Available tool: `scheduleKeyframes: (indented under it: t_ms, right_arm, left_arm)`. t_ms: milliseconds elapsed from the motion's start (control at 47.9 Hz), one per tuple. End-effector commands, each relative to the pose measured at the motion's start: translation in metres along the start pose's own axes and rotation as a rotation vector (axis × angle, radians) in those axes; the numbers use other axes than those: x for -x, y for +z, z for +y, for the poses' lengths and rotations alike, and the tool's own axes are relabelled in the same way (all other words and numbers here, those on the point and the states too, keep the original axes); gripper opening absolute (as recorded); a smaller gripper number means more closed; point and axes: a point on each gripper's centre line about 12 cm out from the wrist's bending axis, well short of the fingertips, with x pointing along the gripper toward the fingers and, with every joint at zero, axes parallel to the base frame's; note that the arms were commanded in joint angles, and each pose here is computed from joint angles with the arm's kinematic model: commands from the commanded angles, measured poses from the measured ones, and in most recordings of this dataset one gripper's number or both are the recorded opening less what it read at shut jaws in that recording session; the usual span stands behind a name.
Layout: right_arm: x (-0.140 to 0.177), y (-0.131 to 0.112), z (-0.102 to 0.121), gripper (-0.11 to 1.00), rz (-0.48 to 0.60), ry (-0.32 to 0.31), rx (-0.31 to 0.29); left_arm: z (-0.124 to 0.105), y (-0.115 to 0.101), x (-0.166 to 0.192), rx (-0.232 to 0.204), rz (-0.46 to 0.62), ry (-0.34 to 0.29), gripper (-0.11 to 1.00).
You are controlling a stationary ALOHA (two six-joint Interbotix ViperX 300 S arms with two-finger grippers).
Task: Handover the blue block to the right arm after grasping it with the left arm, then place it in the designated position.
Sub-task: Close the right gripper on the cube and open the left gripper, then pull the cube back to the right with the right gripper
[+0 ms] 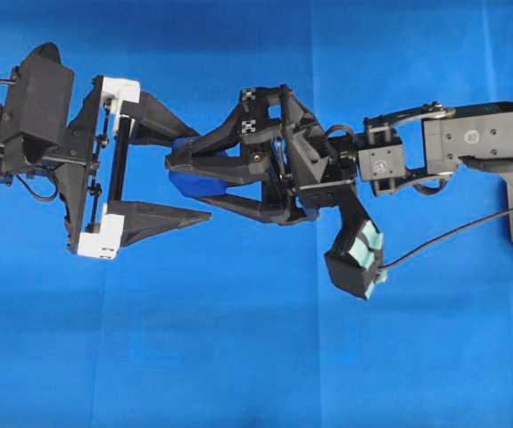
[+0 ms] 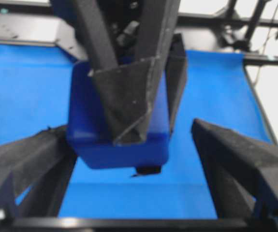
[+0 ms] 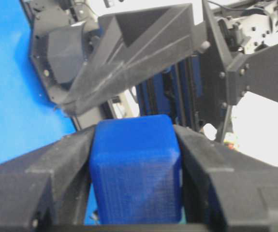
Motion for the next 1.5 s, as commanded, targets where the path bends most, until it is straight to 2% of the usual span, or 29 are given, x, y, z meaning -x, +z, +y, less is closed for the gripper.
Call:
scheduleKeyframes:
  t_ms: [0,396,855,1210,1481]
  right_arm:
    - [0.003,0.01,-0.016,0.33,-0.024,-0.041,-0.003]
    - [0.02,0.008,-0.007,0.33,0.005,-0.011,-0.006]
    - [0.086,0.011,0.0,0.33,-0.005,-0.032,-0.003]
    - [0.128,0.013,0.004,0.33,0.061,-0.011,0.0]
    - [0.13,0.013,0.005,0.33,0.065,-0.007,0.0]
  left_arm:
    - [-0.002,0.014,0.001,-0.003,-0.041,-0.006,0.93]
    - [-0.002,0.015,0.009,0.003,-0.049,-0.007,0.93]
    - [-0.002,0.011,0.025,0.003,-0.056,-0.007,0.93]
    - [-0.002,0.011,0.036,0.007,-0.068,-0.009,0.93]
    - [-0.002,0.011,0.035,0.007,-0.068,-0.009,0.93]
